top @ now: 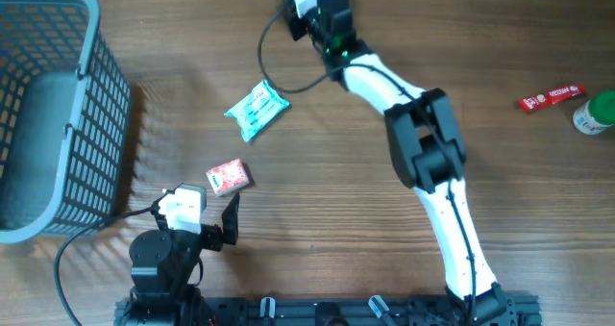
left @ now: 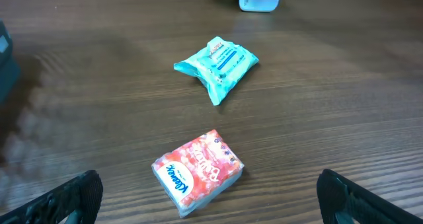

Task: Scan the item barcode
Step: 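Place the snack bag at the right edge below the jar and release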

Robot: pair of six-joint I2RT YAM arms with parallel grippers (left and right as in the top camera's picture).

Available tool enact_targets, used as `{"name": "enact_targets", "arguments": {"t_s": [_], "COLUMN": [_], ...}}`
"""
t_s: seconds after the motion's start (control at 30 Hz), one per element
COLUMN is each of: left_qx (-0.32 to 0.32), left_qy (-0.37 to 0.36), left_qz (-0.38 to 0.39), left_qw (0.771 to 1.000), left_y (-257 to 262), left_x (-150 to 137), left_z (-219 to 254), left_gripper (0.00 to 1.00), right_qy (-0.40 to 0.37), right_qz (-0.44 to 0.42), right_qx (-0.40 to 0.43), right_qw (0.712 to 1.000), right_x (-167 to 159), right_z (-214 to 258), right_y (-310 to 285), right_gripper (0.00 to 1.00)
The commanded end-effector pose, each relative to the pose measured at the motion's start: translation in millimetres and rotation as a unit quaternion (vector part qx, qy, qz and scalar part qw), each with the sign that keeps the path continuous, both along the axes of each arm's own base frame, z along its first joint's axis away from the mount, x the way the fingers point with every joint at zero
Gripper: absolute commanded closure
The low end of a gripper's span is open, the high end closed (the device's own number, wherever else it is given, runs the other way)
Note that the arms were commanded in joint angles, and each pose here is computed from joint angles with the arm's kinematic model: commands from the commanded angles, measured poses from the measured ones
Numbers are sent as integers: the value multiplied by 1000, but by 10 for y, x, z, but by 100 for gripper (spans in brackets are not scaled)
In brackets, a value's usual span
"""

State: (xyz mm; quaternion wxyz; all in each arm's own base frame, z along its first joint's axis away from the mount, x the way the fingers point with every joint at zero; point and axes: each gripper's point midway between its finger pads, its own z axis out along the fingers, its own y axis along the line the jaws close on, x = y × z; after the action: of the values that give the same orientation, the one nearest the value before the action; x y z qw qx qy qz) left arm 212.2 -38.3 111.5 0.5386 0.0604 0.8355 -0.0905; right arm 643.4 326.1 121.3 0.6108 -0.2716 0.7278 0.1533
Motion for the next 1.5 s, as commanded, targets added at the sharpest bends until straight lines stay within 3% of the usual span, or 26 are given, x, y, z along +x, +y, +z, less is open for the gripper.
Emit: {"name": "enact_targets", "arguments": {"t_s": [0.0, 0.1, 0.2, 0.33, 0.43, 0.5, 0.63, 0.77, 0.9, 0.93, 1.0, 1.03, 1.17, 1.27, 1.4, 1.43, 1.47], "left_qx": [3, 3, 3, 3, 3, 3, 3, 3, 3, 3, 3, 3, 3, 3, 3, 3, 3], "left_qy": [-4, -4, -4, -4, -4, -4, -4, -4, -4, -4, -4, -4, -4, -4, -4, -4, -4], "left_qz": [-4, -4, -4, -4, -4, -4, -4, -4, -4, -4, -4, -4, -4, -4, -4, -4, -4], "left_qw": [1000, 1000, 1000, 1000, 1000, 1000, 1000, 1000, 1000, 1000, 1000, 1000, 1000, 1000, 1000, 1000, 1000], "left_y": [-4, -4, -4, -4, -5, -4, -4, -4, -4, -4, -5, -4, -4, -4, -4, -4, -4], "left_x": [2, 2, 2, 2, 2, 2, 2, 2, 2, 2, 2, 2, 2, 2, 2, 2, 2], "left_z": [1, 1, 3, 1, 1, 1, 1, 1, 3, 1, 1, 1, 1, 1, 1, 1, 1], "left_gripper": [0, 0, 0, 0, 0, 0, 0, 0, 0, 0, 0, 0, 0, 0, 0, 0, 0], "right_qy": [-86, -66, 13, 183, 317, 360, 393, 389, 393, 398, 402, 393, 314, 279, 288, 287, 287], "right_qz": [-39, -105, -222, -321, -423, -491, -556, -575, -608, -597, -511, -498, -546, -659, -787, -805, -812], "right_qx": [19, 0, -63, -157, -138, -96, -67, -75, -98, -92, -8, 24, 41, 66, 173, 186, 189], "right_qw": [995, 992, 973, 916, 838, 788, 729, 716, 683, 691, 760, 773, 776, 696, 518, 485, 471], "right_x": [-121, -429, -691, -1011, -1356, -1570, -2017, -2088, -2242, -2229, -2030, -2014, -2295, -2731, -3550, -3756, -3855], "right_z": [1735, 2473, 2508, 1720, 850, 273, -385, -375, -349, -337, -127, 51, 928, 1207, 1031, 1010, 1000], "right_y": [-427, -989, -1853, -2943, -3989, -4628, -5371, -5504, -5588, -5519, -5095, -4997, -5048, -5369, -5939, -6097, -6167], "right_gripper": [95, 96, 95, 95, 95, 95, 96, 96, 96, 96, 96, 96, 96, 96, 96, 96, 96]}}
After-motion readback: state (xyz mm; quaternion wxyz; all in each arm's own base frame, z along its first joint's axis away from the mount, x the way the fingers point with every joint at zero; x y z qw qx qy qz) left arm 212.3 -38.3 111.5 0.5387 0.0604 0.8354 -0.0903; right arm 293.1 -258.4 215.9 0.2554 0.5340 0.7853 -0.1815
